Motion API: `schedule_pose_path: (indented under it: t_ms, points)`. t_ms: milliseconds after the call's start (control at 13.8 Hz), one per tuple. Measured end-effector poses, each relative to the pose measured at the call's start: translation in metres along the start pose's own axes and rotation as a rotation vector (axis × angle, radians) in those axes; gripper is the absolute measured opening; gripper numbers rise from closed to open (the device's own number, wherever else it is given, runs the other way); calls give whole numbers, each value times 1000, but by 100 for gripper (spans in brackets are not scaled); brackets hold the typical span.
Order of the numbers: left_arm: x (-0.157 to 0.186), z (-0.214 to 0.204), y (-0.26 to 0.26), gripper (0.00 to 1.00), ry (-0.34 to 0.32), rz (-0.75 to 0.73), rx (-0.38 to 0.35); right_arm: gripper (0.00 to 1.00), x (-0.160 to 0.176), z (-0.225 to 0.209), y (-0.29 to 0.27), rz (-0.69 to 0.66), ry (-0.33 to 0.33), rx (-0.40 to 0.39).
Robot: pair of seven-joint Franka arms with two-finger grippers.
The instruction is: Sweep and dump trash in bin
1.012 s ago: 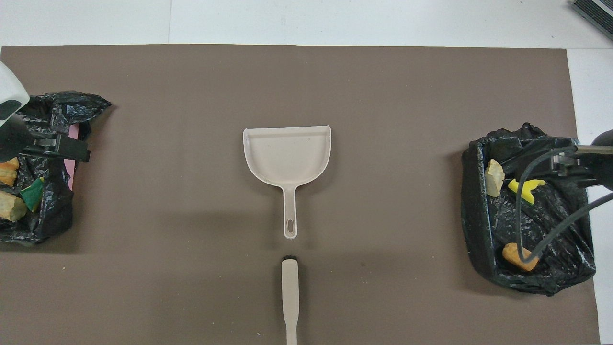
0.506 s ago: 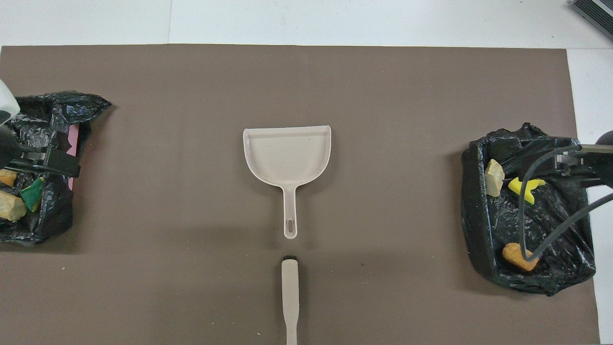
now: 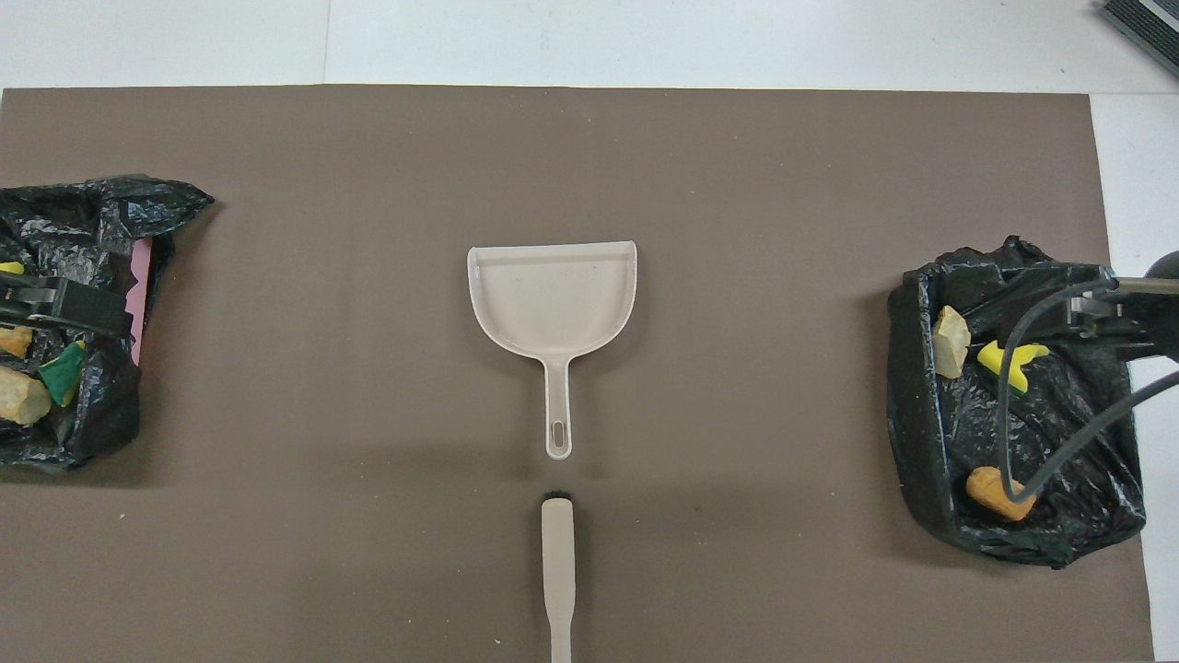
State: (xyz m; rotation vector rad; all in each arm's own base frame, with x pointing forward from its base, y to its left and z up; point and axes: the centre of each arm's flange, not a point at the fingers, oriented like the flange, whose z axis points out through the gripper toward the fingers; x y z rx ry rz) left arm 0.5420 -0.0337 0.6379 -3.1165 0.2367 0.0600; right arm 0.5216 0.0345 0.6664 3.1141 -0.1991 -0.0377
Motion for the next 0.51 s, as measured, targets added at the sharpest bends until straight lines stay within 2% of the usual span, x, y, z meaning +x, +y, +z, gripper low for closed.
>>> schedule_pose_path:
  t_ms: [506]
  points:
    - [-1, 2, 5, 100, -17, 9, -2, 100, 0, 0, 0, 0, 0, 0]
